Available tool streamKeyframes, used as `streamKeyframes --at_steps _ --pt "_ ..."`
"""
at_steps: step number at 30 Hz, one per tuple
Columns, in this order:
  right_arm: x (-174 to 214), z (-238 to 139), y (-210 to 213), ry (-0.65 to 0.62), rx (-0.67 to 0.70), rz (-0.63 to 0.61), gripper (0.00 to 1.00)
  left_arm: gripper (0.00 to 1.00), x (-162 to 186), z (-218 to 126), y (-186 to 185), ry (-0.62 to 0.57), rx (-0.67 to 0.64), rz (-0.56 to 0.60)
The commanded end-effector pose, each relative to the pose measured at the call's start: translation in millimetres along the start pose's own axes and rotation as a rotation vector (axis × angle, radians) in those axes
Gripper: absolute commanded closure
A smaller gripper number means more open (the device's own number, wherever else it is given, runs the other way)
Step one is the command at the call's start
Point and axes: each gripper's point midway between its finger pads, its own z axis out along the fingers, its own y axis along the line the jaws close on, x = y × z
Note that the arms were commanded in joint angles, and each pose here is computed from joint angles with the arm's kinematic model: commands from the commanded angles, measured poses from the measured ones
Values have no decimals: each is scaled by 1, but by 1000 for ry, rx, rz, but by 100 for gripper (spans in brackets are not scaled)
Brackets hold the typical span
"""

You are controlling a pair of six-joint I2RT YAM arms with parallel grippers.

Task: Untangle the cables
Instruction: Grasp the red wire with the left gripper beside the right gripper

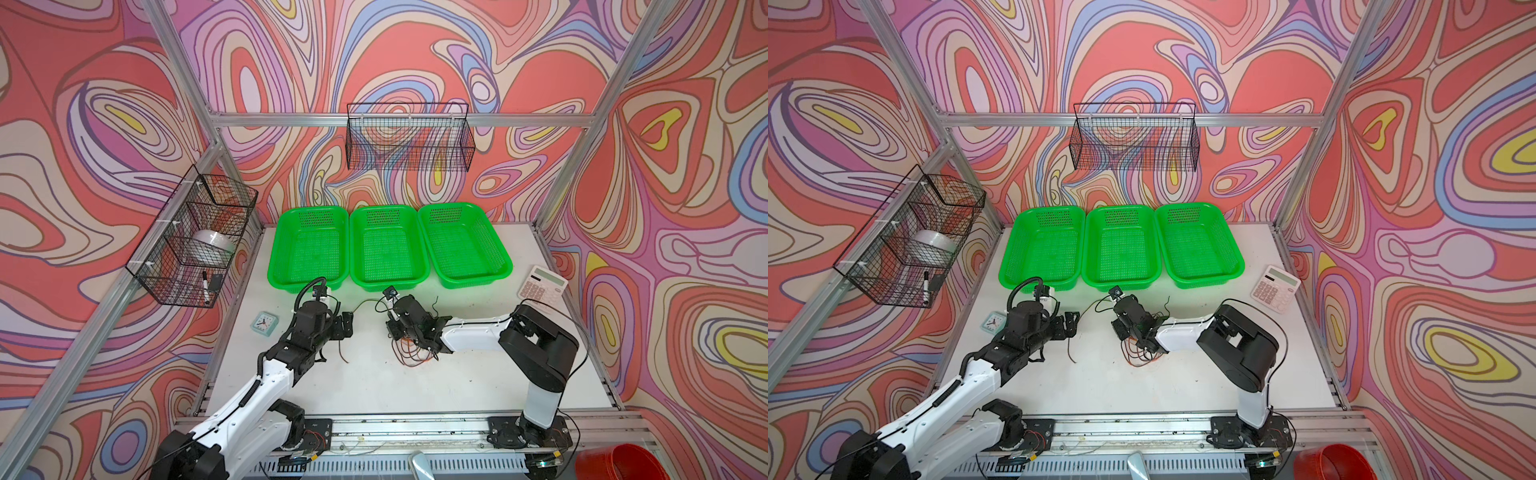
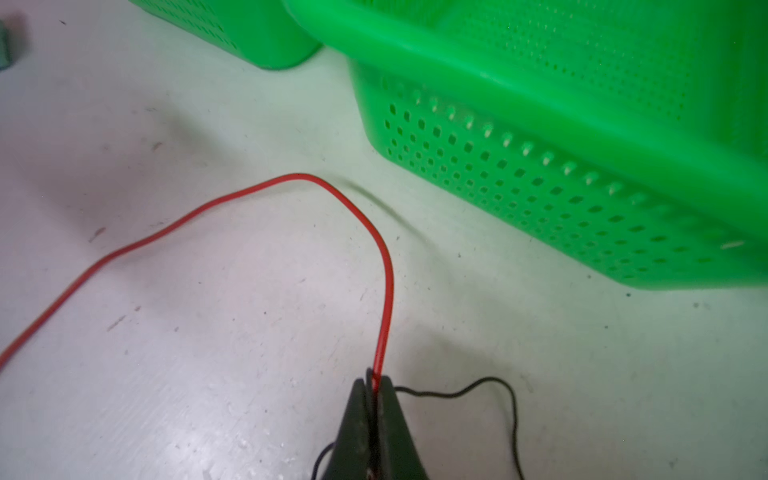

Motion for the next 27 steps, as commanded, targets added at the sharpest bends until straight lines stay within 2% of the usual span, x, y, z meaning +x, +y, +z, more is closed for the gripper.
streamKeyframes --at_steps 1,4,6,9,13,14,15,17,20,24,27 --pt "-17 -13 10 -97 -59 -83 100 10 0 8 -19 -17 71 135" --pt "-29 -27 16 -162 -101 -111 100 9 4 16 -30 -7 104 190" --pt "-30 -33 18 -185 -121 -133 100 9 1 21 -31 -14 72 217" --pt "-30 -41 21 -205 -145 -150 100 8 -11 26 -34 -42 33 250" --pt "-26 -47 26 -204 -178 -166 100 9 -19 33 -47 -64 47 331" --pt "-27 -48 26 -205 -178 -166 100 9 -35 32 -55 -96 58 344" --pt "-26 -48 25 -202 -177 -167 100 9 -37 34 -62 -99 82 372" --pt "-28 -50 27 -196 -188 -168 100 10 -41 36 -75 -117 140 441" --pt "-34 -55 33 -206 -217 -180 100 9 -49 40 -82 -132 143 560" --pt "-38 -61 36 -219 -234 -207 100 8 -36 47 -82 -75 157 756" --pt "-39 -63 31 -219 -214 -214 100 8 -32 43 -84 -88 183 879"
